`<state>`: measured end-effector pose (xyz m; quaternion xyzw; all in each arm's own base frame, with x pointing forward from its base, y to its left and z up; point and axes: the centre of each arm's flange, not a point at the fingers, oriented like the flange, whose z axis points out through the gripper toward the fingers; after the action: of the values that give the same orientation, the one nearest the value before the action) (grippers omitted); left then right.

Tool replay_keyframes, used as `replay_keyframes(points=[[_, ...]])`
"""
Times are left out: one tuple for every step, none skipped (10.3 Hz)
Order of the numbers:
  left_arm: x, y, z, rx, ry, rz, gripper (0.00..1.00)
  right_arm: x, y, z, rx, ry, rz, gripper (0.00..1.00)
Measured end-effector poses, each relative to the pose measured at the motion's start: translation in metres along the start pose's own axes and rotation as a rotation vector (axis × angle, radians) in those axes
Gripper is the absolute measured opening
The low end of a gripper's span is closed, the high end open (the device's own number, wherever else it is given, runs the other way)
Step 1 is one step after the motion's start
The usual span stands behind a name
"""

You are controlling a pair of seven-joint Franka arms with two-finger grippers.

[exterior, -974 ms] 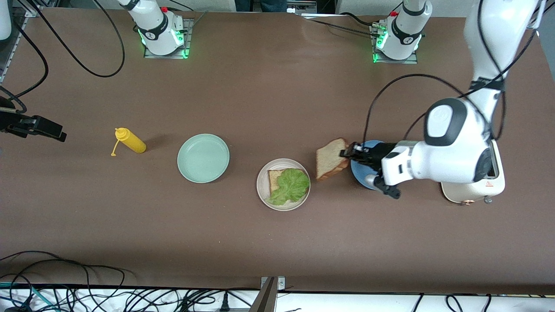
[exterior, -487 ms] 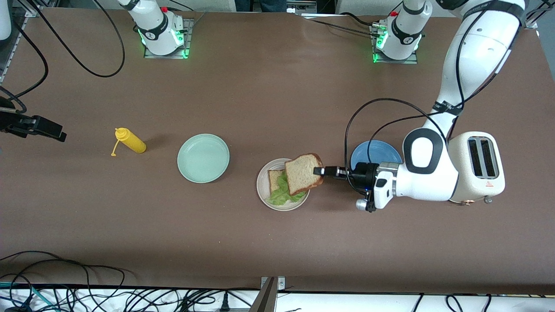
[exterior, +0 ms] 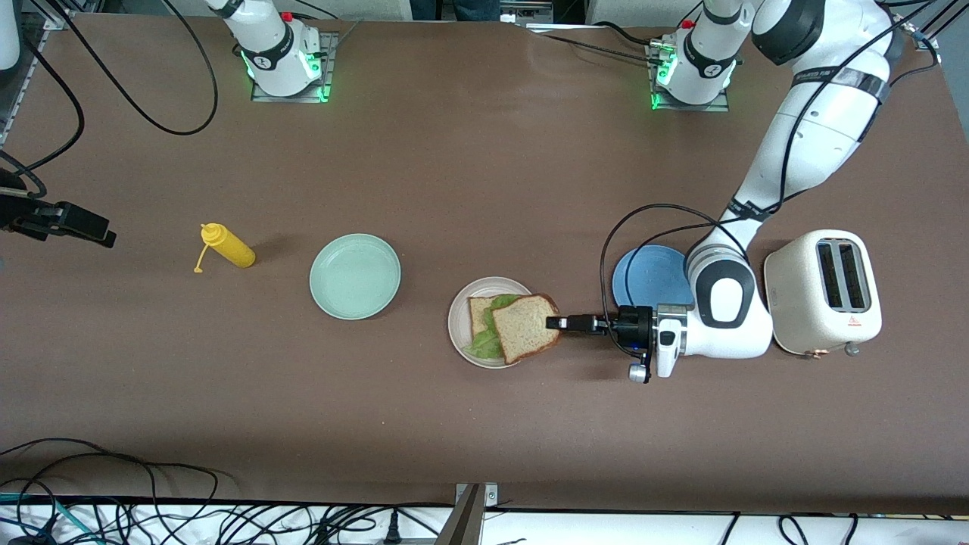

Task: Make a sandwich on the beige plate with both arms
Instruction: 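Carry the bread slice with the left gripper over the beige plate, then lower the bread slice onto the lettuce and open the left gripper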

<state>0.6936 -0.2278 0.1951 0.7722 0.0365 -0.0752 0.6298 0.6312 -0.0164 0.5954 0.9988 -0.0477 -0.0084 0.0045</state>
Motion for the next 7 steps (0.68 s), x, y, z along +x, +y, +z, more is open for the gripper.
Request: replay_keyframes(points=[[-0.002,0.001,0.007,-0.017,-0.002,0.013,0.08,0.0,0.0,0.0,0.0,0.0,-0.001,1.0],[-0.006,0.003,0.019,-0.023,-0.018,0.044,0.08,0.0,-0.001,0.0,0.001,0.0,-0.001,1.0],[-0.012,0.002,0.037,-0.022,-0.044,0.08,0.08,0.0,-0.001,0.0,0.001,0.0,-0.001,1.0],[-0.022,-0.003,0.059,-0.02,-0.076,0.113,0.08,0.0,-0.001,0.0,0.001,0.0,-0.001,1.0],[-0.028,-0.01,0.076,-0.011,-0.096,0.142,0.08,0.0,-0.001,0.0,0.001,0.0,-0.001,1.0],[-0.028,-0.02,0.077,0.003,-0.096,0.174,0.08,0.0,-0.001,0.0,0.001,0.0,-0.001,1.0],[-0.025,-0.031,0.069,0.015,-0.087,0.203,0.08,0.0,-0.001,0.0,0.001,0.0,-0.001,1.0]])
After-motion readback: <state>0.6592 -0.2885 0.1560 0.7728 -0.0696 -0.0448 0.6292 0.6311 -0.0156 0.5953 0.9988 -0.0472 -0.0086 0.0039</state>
